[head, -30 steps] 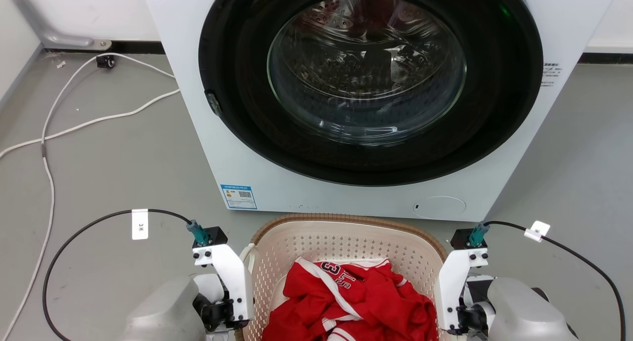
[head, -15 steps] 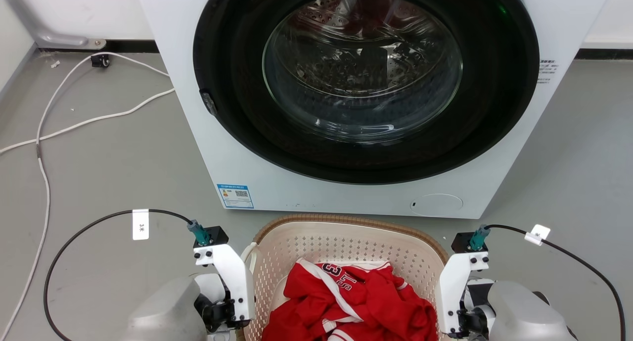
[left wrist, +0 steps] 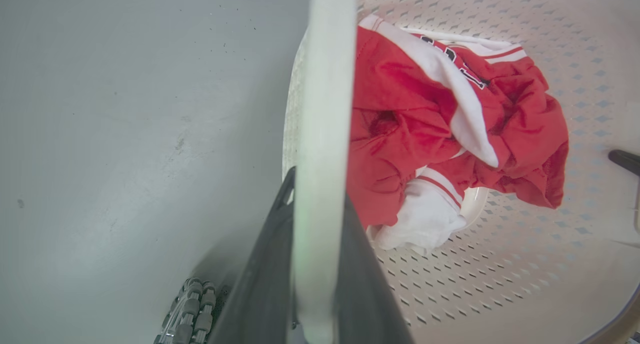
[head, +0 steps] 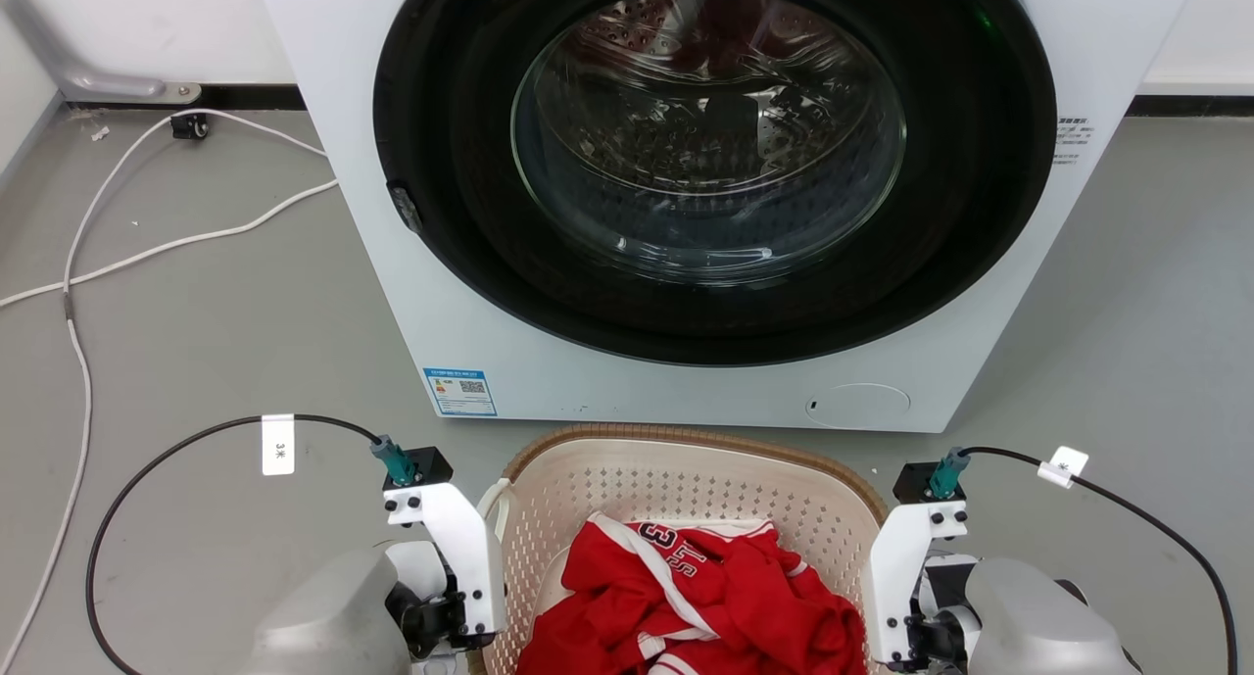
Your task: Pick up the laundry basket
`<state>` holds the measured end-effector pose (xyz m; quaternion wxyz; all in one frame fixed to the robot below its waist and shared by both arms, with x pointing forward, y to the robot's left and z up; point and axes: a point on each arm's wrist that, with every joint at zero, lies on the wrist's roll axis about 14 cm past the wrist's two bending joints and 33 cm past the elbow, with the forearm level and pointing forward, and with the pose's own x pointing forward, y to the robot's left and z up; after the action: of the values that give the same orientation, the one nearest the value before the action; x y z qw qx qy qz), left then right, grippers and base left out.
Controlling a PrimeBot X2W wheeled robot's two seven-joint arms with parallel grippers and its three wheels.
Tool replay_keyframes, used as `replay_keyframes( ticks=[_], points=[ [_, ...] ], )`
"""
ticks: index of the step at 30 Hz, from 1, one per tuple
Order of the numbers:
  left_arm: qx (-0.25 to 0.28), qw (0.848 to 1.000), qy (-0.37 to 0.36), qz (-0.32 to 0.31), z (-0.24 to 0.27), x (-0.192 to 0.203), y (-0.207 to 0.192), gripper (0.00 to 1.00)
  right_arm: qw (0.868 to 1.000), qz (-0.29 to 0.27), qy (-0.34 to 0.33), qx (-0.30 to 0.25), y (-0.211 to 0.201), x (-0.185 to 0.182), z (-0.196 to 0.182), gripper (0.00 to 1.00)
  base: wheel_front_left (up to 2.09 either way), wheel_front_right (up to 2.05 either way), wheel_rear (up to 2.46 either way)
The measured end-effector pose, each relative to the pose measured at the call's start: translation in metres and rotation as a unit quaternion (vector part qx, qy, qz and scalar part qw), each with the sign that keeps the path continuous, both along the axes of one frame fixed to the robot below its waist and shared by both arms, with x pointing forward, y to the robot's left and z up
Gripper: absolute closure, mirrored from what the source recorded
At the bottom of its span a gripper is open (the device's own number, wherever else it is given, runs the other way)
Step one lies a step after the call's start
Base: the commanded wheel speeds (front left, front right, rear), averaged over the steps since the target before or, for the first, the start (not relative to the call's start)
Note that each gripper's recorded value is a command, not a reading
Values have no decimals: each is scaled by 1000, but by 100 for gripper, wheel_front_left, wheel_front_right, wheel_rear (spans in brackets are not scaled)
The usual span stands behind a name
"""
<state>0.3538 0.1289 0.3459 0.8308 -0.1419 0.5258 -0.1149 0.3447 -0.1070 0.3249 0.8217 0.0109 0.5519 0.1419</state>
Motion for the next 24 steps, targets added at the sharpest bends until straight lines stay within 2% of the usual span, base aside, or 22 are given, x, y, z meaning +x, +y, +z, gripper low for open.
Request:
replay_keyframes(
  ticks=[24],
  points=[
    [0,1000,0,-1,0,0,-1,100,1000,-1,-2,1,0,0,1,100,0,0,0]
  ],
)
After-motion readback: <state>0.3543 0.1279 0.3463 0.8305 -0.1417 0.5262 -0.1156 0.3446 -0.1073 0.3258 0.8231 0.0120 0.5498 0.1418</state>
